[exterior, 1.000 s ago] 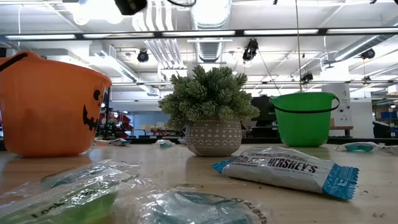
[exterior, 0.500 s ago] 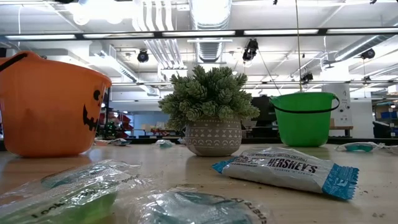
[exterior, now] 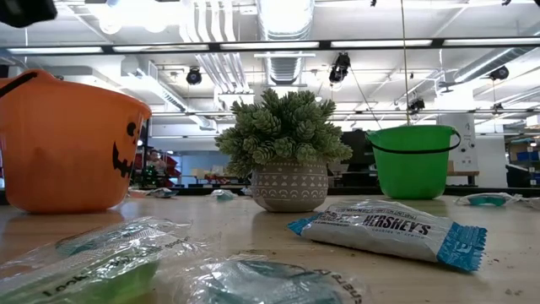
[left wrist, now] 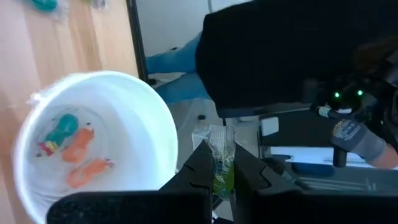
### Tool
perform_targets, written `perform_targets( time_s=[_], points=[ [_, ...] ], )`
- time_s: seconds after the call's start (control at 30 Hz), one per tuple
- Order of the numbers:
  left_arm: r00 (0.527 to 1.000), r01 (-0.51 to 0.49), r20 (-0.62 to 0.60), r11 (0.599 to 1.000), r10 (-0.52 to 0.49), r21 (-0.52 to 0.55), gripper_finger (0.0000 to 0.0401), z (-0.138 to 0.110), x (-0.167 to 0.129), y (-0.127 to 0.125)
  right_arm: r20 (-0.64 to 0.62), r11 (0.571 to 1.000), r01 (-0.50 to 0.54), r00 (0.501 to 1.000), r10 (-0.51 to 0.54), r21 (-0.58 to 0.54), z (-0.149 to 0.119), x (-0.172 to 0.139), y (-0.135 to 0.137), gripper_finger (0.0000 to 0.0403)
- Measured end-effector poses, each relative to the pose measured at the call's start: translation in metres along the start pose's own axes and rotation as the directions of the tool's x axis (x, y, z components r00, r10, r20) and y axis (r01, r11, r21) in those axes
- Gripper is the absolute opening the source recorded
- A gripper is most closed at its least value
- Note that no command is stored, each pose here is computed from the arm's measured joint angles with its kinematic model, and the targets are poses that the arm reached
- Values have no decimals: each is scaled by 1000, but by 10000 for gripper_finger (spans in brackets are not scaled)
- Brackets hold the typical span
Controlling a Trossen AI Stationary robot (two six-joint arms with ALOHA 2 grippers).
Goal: Sort candy
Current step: Put the green gummy into the white bucket, then put the blue gummy into the white bucket
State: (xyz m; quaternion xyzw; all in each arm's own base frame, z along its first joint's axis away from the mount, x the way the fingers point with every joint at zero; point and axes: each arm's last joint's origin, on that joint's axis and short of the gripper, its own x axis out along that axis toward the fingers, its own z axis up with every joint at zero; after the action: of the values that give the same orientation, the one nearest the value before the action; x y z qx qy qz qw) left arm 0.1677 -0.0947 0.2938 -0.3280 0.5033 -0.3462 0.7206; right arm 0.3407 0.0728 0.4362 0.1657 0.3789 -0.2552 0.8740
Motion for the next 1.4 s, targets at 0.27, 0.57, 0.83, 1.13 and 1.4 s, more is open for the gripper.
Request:
perform_targets(
  time_s=[0.27, 0.57, 0.83, 1.13, 1.4],
  points=[
    [999, -35, -36, 999, 35, 3, 25, -1, 13, -3, -25, 999, 53, 998, -53, 11, 5, 6, -13, 192],
    [999, -38, -39, 999, 38, -3, 82, -2, 12, -3, -24, 997, 71, 997, -70, 29, 10, 9, -19, 192],
    [996, -63, -69, 997, 60, -43, 131, -6, 12, 0, -25, 997, 70, 997, -69, 33, 10, 9, -19, 192],
    [996, -44, -85, 998, 40, -48, 176, -6, 12, -1, -27, 997, 68, 997, -67, 32, 10, 9, -19, 192],
    [977, -194, 70, 976, 201, -95, 172, -3, 7, 2, -24, 992, 78, 996, -81, -102, 13, 12, -23, 192]
  ],
)
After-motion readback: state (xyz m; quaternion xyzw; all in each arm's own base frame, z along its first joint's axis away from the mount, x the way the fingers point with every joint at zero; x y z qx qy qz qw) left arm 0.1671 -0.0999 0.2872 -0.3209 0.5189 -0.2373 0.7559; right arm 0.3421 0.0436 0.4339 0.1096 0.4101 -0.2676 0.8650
